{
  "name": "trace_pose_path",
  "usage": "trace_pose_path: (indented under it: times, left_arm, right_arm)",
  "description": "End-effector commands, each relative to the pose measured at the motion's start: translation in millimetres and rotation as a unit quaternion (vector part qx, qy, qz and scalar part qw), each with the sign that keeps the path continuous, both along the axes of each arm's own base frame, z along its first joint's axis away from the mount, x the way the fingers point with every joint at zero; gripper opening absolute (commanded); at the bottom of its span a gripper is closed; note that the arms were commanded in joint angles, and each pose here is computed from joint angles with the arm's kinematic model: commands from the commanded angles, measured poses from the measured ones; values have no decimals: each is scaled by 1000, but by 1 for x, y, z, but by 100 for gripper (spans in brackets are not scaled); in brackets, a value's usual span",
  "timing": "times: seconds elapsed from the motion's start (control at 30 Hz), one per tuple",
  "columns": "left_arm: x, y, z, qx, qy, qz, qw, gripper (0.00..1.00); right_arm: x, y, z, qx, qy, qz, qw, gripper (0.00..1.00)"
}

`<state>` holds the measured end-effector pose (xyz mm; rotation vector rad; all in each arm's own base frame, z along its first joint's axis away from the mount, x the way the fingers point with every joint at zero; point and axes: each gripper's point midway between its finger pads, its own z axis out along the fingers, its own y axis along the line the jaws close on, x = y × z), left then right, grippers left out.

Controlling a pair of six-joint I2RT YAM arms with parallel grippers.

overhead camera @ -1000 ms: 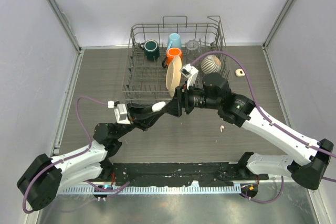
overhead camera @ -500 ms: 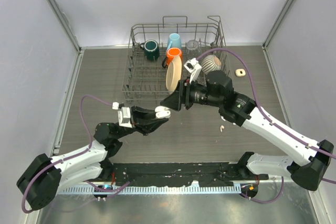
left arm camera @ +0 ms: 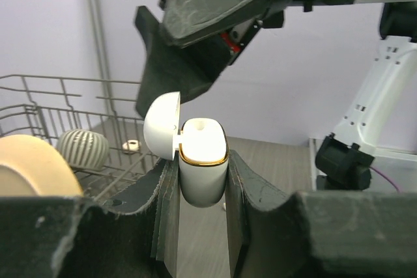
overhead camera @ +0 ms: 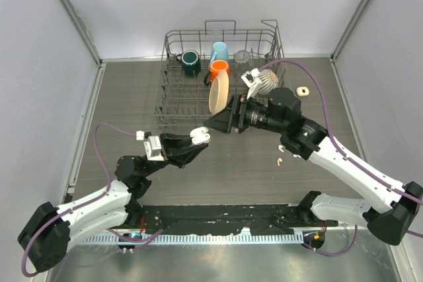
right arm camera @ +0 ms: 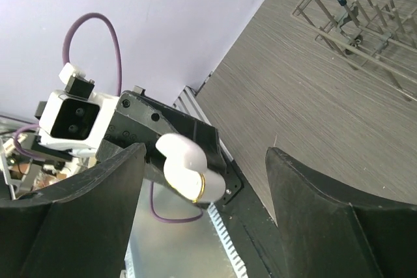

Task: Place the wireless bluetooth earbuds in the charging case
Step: Open the charging case.

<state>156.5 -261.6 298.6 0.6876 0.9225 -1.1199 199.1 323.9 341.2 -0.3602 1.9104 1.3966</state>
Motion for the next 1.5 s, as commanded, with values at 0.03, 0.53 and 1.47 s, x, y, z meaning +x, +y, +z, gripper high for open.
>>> trace_pose_path:
  times: [0.03,0.53,1.47]
  left_arm:
    - [16,14,22,-11,-40,75,996,0]
    - [18,9,31,-1,-60,74,995,0]
    - [27,9,28,-6,-36,86,996,15]
  right_arm:
    - [-11,-12,24,58,19,-2,998,80]
    - [-20,12,-5,101,110,62,987,75]
    - [-31,19,0,131,90,111,981,8]
